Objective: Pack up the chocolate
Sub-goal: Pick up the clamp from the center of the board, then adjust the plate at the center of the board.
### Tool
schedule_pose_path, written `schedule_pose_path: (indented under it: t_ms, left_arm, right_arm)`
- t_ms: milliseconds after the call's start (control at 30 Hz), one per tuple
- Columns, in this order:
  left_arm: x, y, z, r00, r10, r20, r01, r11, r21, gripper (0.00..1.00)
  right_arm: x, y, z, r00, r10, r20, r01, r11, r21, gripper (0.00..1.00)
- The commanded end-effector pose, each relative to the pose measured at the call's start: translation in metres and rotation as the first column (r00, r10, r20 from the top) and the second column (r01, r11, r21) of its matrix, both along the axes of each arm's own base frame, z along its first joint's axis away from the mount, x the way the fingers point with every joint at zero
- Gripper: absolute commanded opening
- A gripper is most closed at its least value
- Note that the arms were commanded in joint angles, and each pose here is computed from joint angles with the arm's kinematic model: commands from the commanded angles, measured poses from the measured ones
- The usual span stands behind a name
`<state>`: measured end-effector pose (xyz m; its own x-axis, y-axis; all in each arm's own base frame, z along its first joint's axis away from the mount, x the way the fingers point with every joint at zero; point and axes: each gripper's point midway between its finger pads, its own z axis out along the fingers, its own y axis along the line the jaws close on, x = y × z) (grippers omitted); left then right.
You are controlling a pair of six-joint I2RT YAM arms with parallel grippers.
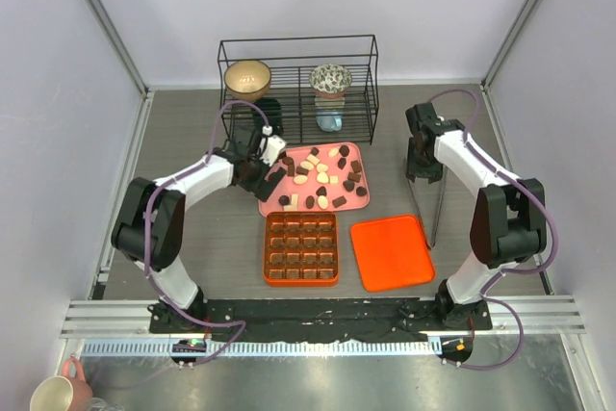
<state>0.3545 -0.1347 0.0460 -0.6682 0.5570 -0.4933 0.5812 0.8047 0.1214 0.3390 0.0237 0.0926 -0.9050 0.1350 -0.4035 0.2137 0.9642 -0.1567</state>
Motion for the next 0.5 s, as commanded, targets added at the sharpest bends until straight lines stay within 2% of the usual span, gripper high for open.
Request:
schedule_pose_path:
  t_ms: [0, 167, 467]
  left_arm:
    - [0.015, -0.001, -0.003, 0.997, 0.017, 0.073, -0.020, 0.999, 0.047, 1.00]
    - [0.015, 0.016, -0.014, 0.995, 0.030, 0.099, -0.043, 0.991, 0.128, 1.00]
    - [0.007, 0.035, -0.014, 0.990, 0.054, 0.132, -0.078, 0.981, 0.178, 1.00]
  right_arm:
    - [-0.005, 0.011, 0.002, 0.998, 0.068, 0.020, -0.069, 0.996, 0.054, 0.43]
    - [-0.011, 0.021, -0.012, 0.992, 0.125, -0.004, -0.124, 0.987, 0.097, 0.42]
    - [-0.016, 0.017, -0.031, 0.988, 0.134, -0.071, -0.131, 0.990, 0.048, 0.44]
